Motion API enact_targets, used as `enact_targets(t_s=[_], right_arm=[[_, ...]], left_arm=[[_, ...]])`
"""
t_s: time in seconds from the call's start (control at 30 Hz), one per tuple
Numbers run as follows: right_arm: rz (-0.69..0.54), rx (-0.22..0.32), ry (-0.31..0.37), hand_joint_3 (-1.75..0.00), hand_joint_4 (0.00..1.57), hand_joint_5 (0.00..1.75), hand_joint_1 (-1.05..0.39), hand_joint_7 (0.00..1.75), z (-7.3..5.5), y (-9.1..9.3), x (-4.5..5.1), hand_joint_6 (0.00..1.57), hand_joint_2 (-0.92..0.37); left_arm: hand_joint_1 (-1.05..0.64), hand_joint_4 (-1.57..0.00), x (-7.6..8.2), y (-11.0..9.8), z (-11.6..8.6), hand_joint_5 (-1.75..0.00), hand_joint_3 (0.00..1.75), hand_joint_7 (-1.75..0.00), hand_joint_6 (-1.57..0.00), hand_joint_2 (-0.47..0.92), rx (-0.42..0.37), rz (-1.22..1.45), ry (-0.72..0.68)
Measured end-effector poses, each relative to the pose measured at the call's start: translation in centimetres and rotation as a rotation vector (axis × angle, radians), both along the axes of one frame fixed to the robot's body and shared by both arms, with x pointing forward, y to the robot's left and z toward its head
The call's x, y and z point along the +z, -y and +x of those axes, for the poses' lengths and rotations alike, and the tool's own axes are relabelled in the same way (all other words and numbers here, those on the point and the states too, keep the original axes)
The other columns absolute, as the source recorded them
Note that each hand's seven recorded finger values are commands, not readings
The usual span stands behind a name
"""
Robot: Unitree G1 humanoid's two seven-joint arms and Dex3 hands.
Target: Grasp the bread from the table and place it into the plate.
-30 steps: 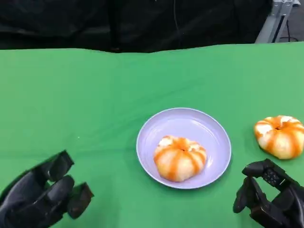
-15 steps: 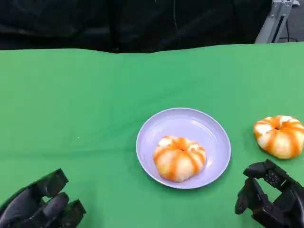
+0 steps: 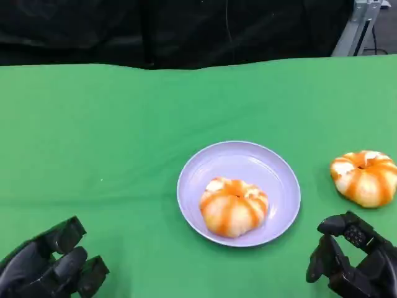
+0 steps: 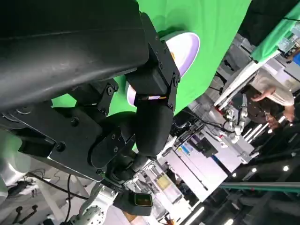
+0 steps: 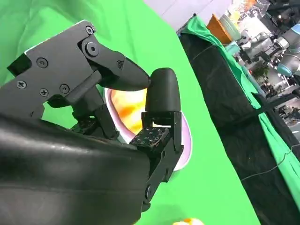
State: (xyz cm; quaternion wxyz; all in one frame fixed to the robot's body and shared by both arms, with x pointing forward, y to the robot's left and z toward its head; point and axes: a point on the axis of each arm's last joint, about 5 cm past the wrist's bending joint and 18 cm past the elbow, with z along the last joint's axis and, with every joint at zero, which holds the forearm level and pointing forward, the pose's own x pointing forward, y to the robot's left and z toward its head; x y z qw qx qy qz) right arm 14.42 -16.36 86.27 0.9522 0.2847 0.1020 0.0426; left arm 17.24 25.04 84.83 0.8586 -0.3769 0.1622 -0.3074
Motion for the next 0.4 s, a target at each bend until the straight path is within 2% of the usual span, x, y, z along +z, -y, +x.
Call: enact_targets(t_s=[0.4], right_arm=[[-0.001,0.000,0.011,-1.05,0.85,1.73,-0.16,1.38,0.02,0.07,0.15,0.85,-0.54]], left_arm=[[-0.11,-0.91,-0.05,0.13,0.03,-1.75,1.22,-1.57,-0.88,0.50,-0.002,0.014,0.003]])
